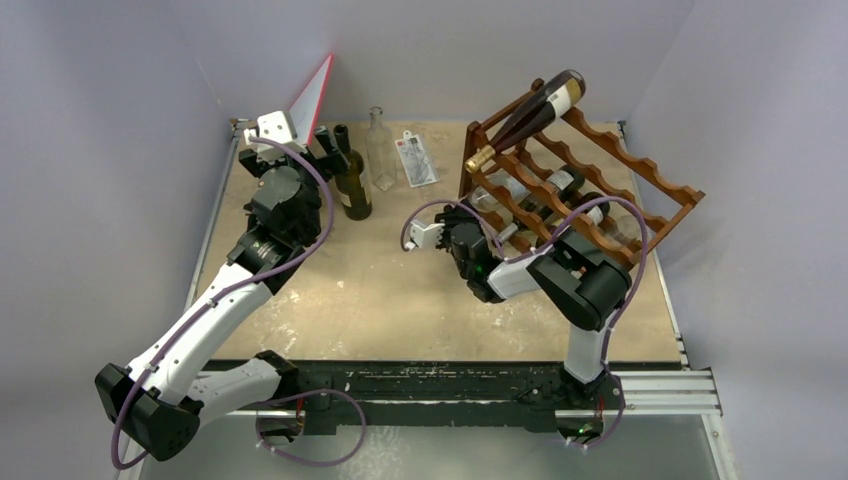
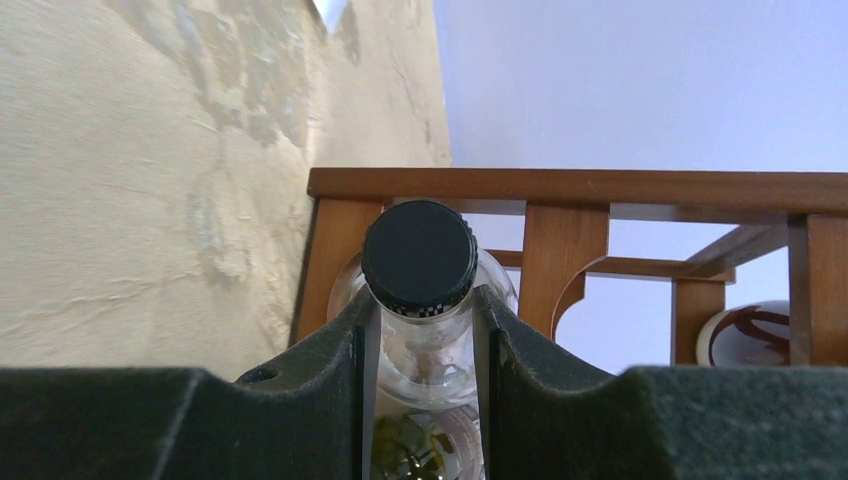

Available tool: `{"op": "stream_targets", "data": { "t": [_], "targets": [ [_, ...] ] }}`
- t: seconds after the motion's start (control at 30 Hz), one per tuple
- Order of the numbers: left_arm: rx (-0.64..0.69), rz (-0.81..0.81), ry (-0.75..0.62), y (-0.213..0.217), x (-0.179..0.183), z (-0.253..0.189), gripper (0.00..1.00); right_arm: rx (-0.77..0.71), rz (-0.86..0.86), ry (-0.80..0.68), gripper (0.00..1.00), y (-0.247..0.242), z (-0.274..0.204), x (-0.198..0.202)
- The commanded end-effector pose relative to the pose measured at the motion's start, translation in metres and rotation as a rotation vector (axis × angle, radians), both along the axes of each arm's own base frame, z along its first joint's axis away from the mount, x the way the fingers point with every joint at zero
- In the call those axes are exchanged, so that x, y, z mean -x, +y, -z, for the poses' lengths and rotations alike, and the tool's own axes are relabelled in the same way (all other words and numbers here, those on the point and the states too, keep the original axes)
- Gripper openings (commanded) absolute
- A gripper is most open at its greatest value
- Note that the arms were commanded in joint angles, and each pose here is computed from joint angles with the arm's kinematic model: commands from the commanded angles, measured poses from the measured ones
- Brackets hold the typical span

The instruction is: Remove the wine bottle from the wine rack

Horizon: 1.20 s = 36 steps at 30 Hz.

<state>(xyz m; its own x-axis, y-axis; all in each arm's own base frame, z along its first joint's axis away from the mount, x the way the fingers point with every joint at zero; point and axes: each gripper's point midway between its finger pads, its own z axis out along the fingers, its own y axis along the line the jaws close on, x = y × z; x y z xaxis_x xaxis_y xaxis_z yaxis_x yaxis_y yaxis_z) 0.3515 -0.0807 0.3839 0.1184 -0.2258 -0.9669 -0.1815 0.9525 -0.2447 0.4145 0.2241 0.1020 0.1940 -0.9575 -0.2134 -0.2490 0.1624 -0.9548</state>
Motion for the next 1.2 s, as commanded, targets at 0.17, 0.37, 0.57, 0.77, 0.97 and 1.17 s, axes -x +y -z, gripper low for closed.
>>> {"op": "stream_targets", "data": {
  "t": [0.17, 0.37, 0.57, 0.77, 0.97, 1.17],
  "targets": [
    [0.063, 0.004, -0.084, 0.006, 0.005, -0.031, 1.00, -0.168, -0.196, 0.045, 0.00, 0.065, -0.027, 0.026],
    [0.060, -0.005, -0.077, 0.006, 0.003, -0.029, 1.00, 0.018, -0.257, 0.057, 0.00, 0.075, 0.006, 0.039],
    [0.060, -0.008, -0.076, 0.007, 0.003, -0.029, 1.00, 0.048, -0.372, 0.192, 0.00, 0.104, 0.041, 0.056],
    [0.063, 0.002, -0.077, 0.005, 0.003, -0.029, 1.00, 0.012, -0.363, 0.243, 0.00, 0.111, 0.065, 0.058],
    [0.064, 0.016, -0.073, 0.002, 0.001, -0.028, 1.00, -0.013, -0.246, 0.183, 0.00, 0.076, 0.051, 0.027],
    [0.069, 0.014, -0.074, 0.004, 0.001, -0.028, 1.00, -0.080, -0.172, 0.160, 0.00, 0.040, 0.032, -0.010]
  ]
}}
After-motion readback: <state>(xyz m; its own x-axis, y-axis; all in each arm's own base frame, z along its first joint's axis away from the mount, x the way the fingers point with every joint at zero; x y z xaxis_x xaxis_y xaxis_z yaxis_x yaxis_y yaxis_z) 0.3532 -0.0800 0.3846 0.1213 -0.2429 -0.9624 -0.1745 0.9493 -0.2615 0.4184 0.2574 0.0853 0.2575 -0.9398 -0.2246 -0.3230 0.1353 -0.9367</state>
